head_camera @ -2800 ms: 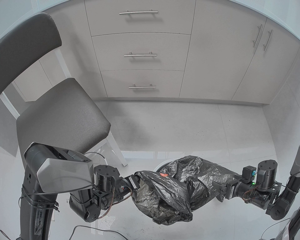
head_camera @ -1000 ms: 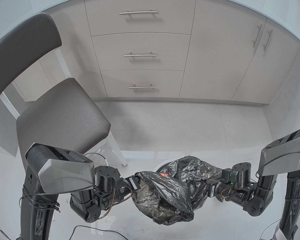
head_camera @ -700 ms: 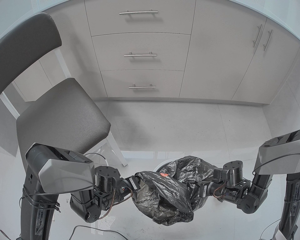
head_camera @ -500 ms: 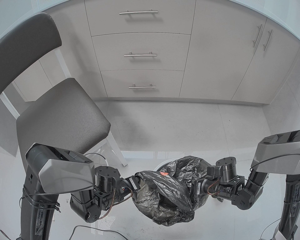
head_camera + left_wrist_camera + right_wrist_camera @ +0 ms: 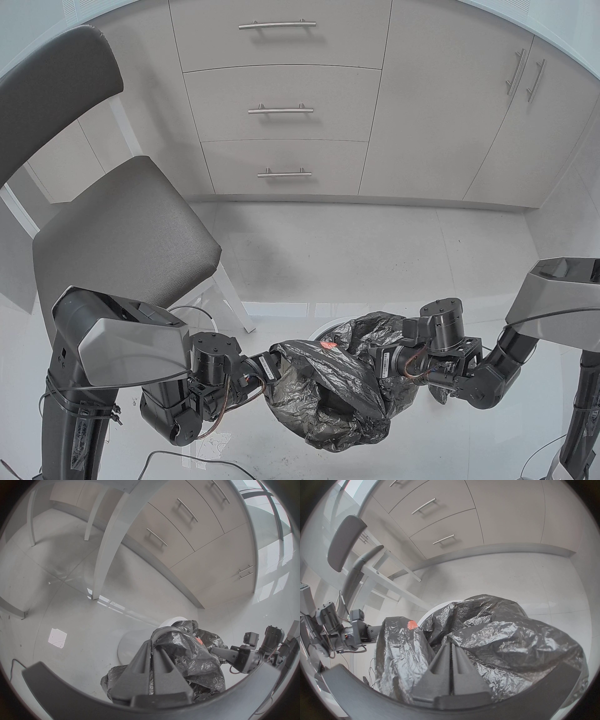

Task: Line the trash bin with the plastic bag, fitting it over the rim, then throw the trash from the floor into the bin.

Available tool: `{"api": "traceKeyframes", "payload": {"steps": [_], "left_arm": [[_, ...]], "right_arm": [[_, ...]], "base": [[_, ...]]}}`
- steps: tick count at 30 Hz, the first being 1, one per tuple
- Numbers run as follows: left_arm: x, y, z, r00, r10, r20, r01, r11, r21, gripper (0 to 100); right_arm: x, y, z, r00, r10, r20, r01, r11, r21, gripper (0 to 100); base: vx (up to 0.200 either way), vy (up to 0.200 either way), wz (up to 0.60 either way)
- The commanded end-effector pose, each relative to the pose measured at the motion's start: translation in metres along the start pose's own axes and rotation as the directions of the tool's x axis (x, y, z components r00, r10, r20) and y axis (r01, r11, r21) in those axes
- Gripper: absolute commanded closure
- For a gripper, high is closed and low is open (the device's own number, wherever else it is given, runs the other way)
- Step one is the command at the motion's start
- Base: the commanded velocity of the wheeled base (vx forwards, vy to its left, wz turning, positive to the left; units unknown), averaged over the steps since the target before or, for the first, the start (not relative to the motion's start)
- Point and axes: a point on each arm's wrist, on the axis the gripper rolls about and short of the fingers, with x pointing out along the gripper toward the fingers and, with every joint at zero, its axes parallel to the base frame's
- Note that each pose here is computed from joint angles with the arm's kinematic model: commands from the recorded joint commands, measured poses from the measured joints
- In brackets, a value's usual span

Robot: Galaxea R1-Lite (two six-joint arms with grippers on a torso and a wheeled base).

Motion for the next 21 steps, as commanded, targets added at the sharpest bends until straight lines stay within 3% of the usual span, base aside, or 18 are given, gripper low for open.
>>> {"api": "traceKeyframes", "payload": {"steps": [1,7,13,15,16,17,21], "left_arm": [[0.0,0.001,-0.001,1.0,-0.001,0.001,0.001,1.0,0.0,100],[0.0,0.001,-0.001,1.0,-0.001,-0.001,0.001,1.0,0.0,100],[0.0,0.001,-0.001,1.0,0.001,-0.001,-0.001,1.0,0.0,100],[0.0,0.001,-0.001,1.0,0.0,-0.002,0.0,1.0,0.0,100],[0.0,0.001,-0.001,1.0,0.0,-0.002,0.0,1.0,0.0,100],[0.0,0.001,-0.001,1.0,0.001,-0.001,-0.001,1.0,0.0,100],[0.0,0.001,-0.001,1.0,0.001,-0.001,-0.001,1.0,0.0,100]], "right_arm": [[-0.053,0.001,0.01,0.999,0.003,0.042,-0.003,1.0,0.004,100],[-0.104,-0.006,0.005,0.998,-0.009,0.066,0.007,1.0,0.018,100],[-0.112,-0.031,0.006,0.992,-0.105,0.077,0.1,0.993,0.065,100],[-0.107,-0.055,0.01,0.977,-0.196,0.08,0.187,0.976,0.109,100],[-0.107,-0.055,0.01,0.977,-0.196,0.08,0.187,0.976,0.109,100],[-0.1,-0.071,0.012,0.965,-0.253,0.071,0.242,0.962,0.128,100],[-0.086,-0.094,0.006,0.944,-0.326,0.045,0.318,0.939,0.132,100]], "base": [[0.0,0.0,0.0],[0.0,0.0,0.0],[0.0,0.0,0.0],[0.0,0.0,0.0],[0.0,0.0,0.0],[0.0,0.0,0.0],[0.0,0.0,0.0]]}}
